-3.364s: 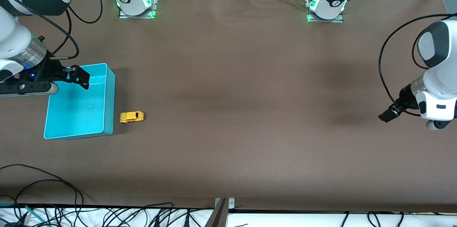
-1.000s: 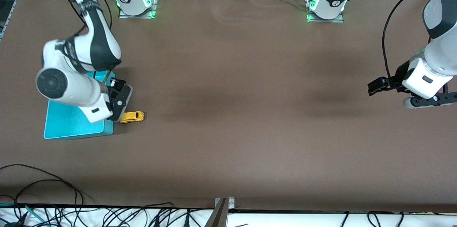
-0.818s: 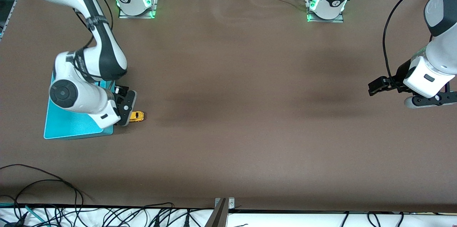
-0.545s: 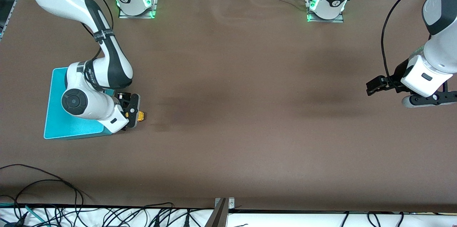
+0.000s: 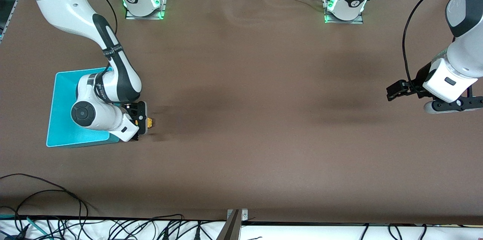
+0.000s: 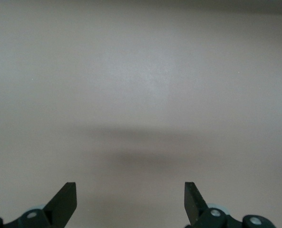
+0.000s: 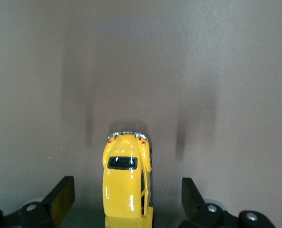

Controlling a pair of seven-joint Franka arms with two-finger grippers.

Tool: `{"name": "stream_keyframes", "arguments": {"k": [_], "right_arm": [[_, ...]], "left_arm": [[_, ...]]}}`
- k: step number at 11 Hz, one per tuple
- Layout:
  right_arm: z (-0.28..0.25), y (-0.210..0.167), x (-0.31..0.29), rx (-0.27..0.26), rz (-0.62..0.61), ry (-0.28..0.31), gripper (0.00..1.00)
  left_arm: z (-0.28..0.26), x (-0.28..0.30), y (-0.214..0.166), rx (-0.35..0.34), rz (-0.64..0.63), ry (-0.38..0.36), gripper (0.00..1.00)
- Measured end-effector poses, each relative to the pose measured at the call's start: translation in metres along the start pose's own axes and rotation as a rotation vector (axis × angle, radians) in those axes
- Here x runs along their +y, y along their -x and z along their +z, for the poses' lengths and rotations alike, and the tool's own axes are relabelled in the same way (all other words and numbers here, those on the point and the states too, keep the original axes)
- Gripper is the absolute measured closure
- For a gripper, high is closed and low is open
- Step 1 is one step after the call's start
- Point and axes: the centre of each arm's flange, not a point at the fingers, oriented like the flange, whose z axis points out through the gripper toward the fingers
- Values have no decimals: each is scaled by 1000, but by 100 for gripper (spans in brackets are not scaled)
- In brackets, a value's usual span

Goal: Wind up and store yellow beetle car
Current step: 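Reach the right gripper to the car beside the bin and grasp it, then lift the car with the right gripper and lower it into the bin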

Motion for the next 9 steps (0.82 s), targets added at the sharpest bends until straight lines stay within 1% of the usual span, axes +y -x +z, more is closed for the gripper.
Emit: {"name": "stream_keyframes", "arguments": {"k": [2,4,5,6,7,8,9], "right_arm": [[11,10,-1,1,-5,12,0],[20,17,0,-1,-25,38,0],[27,18,0,-1,-30,50,6],[30,19,0,-1,-34,56,7],[29,19,0,-2,-37,60,17],[29,19,0,-2,-37,61,30],[28,18,0,-2,-38,64,46]], "left_arm": [[0,0,0,0,1,0,0],[0,0,0,0,1,0,0],[0,0,0,0,1,0,0],[0,0,0,0,1,0,0],[0,0,0,0,1,0,0],[0,0,0,0,1,0,0],[0,0,0,0,1,0,0]]}}
